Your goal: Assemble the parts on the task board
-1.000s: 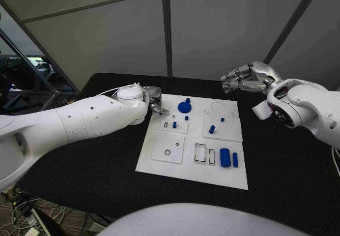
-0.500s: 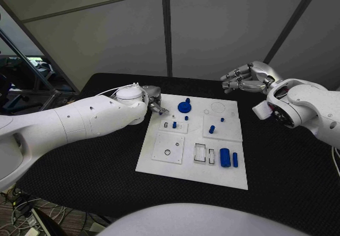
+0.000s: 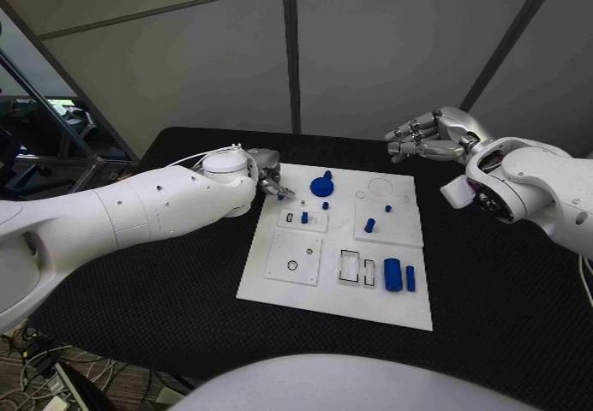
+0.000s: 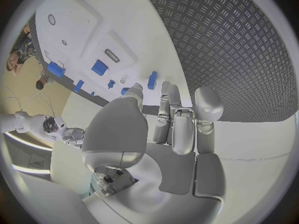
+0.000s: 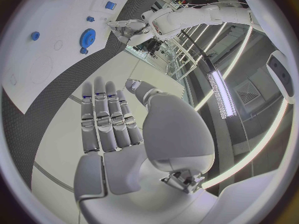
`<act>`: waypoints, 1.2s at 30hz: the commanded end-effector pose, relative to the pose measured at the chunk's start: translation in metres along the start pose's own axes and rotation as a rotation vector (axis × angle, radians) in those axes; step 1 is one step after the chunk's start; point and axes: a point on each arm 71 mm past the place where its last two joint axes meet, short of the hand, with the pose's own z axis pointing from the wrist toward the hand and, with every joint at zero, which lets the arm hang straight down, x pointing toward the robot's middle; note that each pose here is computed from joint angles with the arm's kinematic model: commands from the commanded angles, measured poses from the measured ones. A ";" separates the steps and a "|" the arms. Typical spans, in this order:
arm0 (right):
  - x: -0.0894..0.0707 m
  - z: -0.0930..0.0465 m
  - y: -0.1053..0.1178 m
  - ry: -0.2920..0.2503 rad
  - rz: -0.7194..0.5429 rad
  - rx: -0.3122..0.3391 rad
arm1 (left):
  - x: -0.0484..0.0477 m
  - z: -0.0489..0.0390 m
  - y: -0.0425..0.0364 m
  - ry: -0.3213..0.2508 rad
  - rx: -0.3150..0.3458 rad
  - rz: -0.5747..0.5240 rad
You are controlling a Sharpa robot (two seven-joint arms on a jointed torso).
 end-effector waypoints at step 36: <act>-0.004 0.005 -0.003 -0.009 -0.005 0.000 | -0.0997 0.0047 0.0023 0.424 -0.012 0.126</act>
